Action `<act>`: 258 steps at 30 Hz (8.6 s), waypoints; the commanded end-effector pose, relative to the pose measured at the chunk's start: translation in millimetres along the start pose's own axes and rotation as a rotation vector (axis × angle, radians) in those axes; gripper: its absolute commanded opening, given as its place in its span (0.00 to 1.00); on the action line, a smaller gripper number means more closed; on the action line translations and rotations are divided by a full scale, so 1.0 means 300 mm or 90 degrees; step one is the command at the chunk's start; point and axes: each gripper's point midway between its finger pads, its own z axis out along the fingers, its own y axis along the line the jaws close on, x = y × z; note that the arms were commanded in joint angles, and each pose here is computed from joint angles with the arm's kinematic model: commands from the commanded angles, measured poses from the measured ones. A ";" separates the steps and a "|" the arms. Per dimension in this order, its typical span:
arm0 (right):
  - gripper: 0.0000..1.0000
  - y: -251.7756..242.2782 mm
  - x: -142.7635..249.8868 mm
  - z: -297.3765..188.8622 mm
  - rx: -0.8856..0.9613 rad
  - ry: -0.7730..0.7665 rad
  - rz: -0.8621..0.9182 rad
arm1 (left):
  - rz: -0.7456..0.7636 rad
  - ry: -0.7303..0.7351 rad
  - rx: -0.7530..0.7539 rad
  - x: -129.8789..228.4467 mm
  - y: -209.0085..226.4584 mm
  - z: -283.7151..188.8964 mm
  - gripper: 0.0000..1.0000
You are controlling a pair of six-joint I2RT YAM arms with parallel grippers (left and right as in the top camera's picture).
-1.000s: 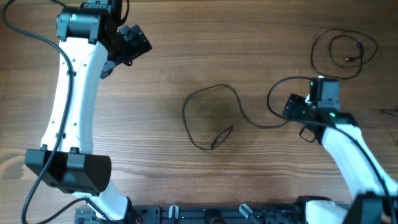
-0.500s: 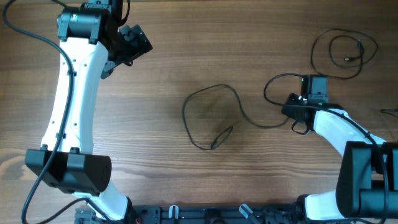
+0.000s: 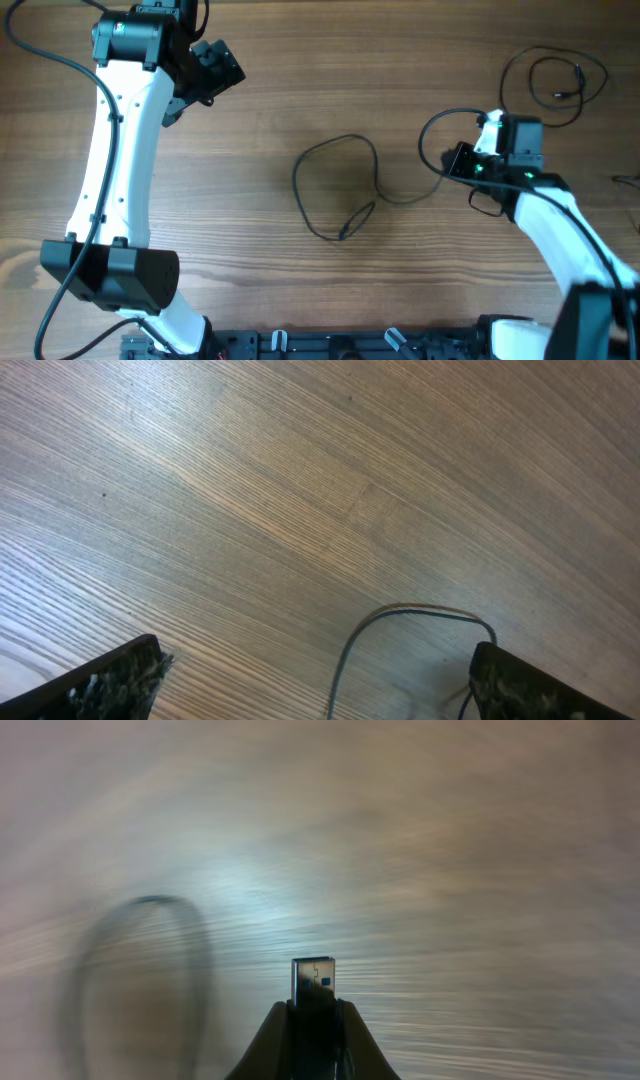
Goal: Untangle cables
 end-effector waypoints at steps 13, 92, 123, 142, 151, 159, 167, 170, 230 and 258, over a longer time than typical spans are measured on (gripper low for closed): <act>0.10 0.617 0.287 -0.152 -0.331 0.077 -0.303 | -0.008 -0.011 0.001 -0.004 0.004 -0.020 1.00; 0.11 0.854 1.082 0.355 -0.045 0.334 -0.521 | -0.007 -0.011 0.002 -0.003 0.002 -0.021 1.00; 0.04 0.101 -0.037 0.080 0.380 0.171 -0.197 | -0.007 -0.011 0.002 -0.003 0.002 -0.021 1.00; 0.04 -0.171 -0.269 -0.945 0.538 -0.257 0.068 | -0.007 -0.011 0.002 -0.003 0.002 -0.021 1.00; 0.04 -0.206 -0.279 -0.975 0.554 -0.282 0.097 | -0.007 -0.011 0.002 -0.003 0.002 -0.021 1.00; 0.04 -0.267 -0.301 -0.764 0.527 -0.177 0.143 | -0.007 -0.011 0.002 -0.003 0.002 -0.021 1.00; 0.04 -0.386 -0.289 -0.690 0.623 -0.164 0.254 | -0.007 -0.011 0.002 -0.003 0.002 -0.021 1.00; 0.04 -0.418 -0.273 -0.657 0.635 -0.151 0.293 | -0.007 -0.011 0.002 -0.003 0.002 -0.021 1.00; 0.99 -0.153 0.244 -0.340 0.380 0.144 0.298 | -0.007 -0.011 0.002 -0.003 0.002 -0.021 1.00; 0.80 -0.240 0.603 -0.131 0.422 0.050 1.052 | -0.007 -0.011 0.002 -0.003 0.002 -0.021 1.00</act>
